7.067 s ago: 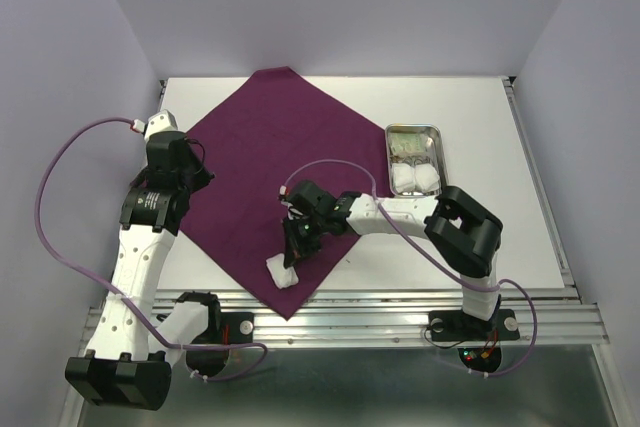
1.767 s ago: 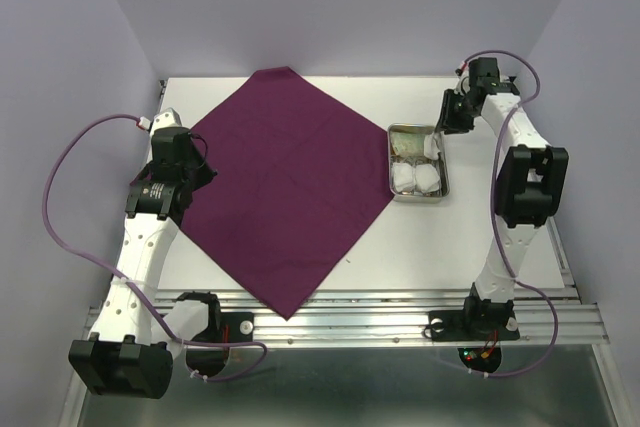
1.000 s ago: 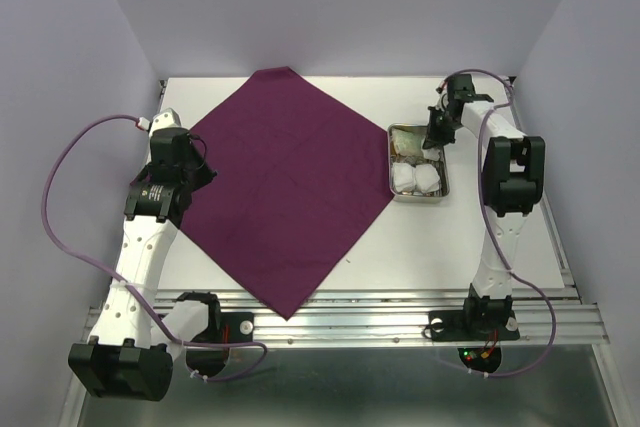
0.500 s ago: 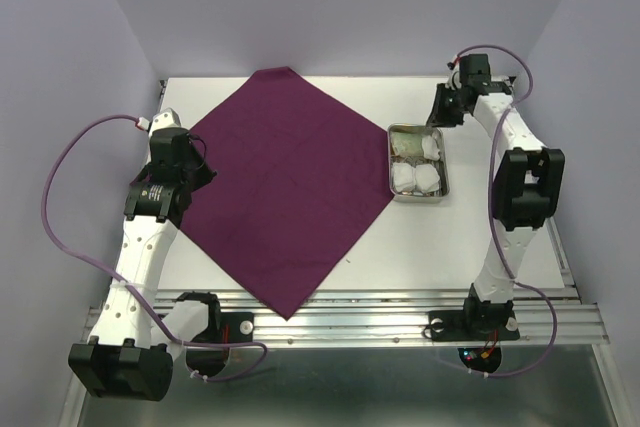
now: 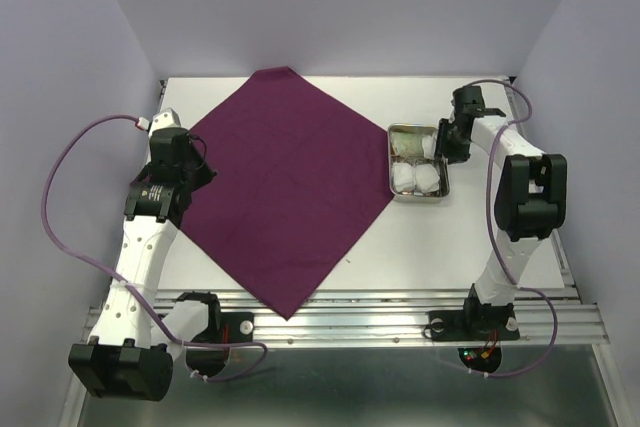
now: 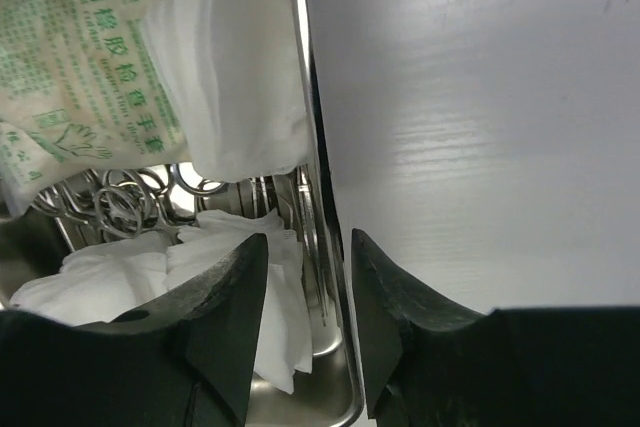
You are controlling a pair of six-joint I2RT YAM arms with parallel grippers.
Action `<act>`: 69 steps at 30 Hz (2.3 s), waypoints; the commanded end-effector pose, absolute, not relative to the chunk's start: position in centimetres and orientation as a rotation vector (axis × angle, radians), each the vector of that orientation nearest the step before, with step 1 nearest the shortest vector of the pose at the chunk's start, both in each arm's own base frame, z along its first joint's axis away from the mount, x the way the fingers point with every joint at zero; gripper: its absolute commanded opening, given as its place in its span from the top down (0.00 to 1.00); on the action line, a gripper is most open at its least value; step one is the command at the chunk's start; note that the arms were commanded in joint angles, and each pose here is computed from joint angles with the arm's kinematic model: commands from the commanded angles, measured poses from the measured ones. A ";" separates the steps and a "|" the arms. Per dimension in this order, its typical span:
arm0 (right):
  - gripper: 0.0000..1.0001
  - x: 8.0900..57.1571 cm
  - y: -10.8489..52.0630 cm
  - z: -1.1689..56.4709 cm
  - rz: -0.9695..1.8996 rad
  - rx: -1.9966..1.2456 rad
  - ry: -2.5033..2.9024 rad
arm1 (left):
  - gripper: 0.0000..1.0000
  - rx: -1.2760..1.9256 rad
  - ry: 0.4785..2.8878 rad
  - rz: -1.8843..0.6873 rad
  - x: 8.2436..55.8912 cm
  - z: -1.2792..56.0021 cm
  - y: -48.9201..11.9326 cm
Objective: Prepare the surgical pack
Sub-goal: Place the medical item in the container, then pick up the container from the center of the board, then place the container in the surgical kit.
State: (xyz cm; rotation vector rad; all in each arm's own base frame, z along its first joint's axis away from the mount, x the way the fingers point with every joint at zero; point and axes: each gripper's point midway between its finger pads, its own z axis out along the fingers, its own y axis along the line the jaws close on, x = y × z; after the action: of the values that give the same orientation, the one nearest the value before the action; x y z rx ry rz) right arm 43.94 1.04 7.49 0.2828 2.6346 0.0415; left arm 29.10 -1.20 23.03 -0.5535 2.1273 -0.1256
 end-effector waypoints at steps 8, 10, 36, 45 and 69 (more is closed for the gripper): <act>0.62 44.3 0.0 7.9 -0.022 0.300 2.577 | 0.85 -0.565 2.086 -0.124 29.2 23.7 -0.9; 0.70 44.1 0.1 7.3 -0.012 0.297 2.589 | 0.85 -0.567 2.085 -0.121 29.2 23.7 -0.8; 0.99 44.5 9.4 10.6 0.336 0.087 2.508 | 0.84 -0.562 2.077 -0.142 29.5 23.9 -1.1; 0.99 44.5 18.8 10.7 0.428 -0.068 2.506 | 0.84 -0.552 2.082 -0.127 29.2 23.9 -0.9; 0.99 42.2 46.5 12.2 0.838 -0.208 2.377 | 0.84 -0.554 2.052 -0.075 27.6 25.2 0.2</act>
State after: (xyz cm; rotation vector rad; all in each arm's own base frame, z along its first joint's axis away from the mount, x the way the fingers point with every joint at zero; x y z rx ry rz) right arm 41.22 41.69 7.48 -0.2525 2.5301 0.6706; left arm 27.93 -0.41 23.93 -0.5581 2.0950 -0.0962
